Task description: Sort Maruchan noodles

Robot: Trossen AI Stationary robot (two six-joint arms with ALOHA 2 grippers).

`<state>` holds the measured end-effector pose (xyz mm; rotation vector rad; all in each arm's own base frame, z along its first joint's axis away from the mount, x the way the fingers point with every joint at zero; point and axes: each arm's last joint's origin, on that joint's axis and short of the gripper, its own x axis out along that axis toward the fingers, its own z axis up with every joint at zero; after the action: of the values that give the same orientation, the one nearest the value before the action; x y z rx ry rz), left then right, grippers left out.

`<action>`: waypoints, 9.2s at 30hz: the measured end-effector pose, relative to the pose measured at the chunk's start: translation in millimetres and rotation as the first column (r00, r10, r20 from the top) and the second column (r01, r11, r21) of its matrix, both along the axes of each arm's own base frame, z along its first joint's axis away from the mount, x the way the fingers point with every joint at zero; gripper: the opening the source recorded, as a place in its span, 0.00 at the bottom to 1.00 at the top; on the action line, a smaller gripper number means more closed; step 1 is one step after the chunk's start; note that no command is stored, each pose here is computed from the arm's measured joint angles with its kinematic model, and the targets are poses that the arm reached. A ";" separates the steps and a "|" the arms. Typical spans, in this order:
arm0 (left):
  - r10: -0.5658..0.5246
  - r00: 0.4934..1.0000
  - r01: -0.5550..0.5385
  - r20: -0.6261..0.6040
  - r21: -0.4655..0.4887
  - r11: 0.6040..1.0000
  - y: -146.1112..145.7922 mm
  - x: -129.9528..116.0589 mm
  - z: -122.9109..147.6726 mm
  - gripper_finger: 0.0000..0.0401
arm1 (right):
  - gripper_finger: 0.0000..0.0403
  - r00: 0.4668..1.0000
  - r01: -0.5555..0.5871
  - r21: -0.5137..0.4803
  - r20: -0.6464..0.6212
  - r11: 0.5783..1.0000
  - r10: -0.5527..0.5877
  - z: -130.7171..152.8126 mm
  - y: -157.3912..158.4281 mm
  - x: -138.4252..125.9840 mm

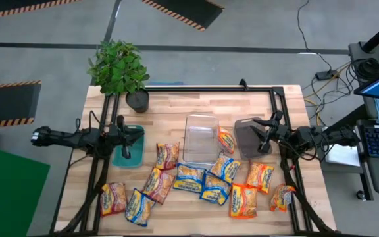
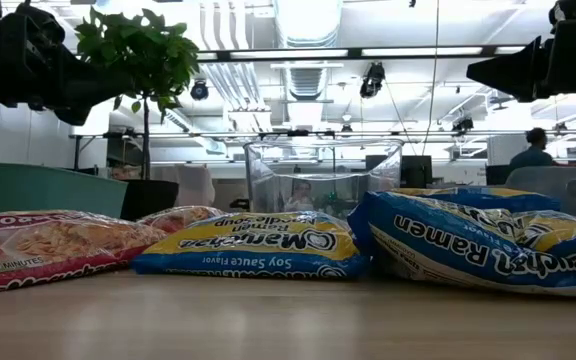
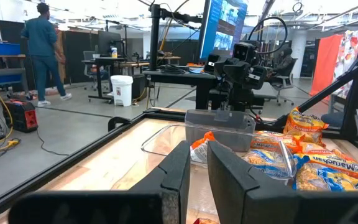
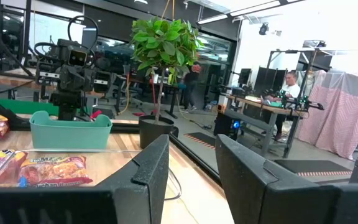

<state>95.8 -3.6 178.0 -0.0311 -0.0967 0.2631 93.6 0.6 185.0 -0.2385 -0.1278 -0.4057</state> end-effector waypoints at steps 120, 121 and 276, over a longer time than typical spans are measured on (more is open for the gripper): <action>-0.086 0.949 0.174 0.302 -0.277 0.945 -8.9 41.7 117.2 0.10 | 0.31 0.998 0.044 0.355 0.016 0.934 -0.053 119.5 2.0 30.8; -0.090 0.968 0.156 0.232 -0.286 0.946 -9.8 46.9 122.3 0.10 | 0.31 0.999 0.049 0.349 0.001 0.936 -0.053 120.4 2.4 33.3; 0.288 0.898 -0.148 -0.334 0.388 0.910 -47.5 245.7 97.9 0.01 | 0.31 0.996 0.083 0.319 -0.051 0.944 -0.070 136.6 -1.4 11.3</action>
<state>341.5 -51.1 275.9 0.3945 0.2492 0.4739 104.9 -0.8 321.6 0.0708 -0.0128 -0.4925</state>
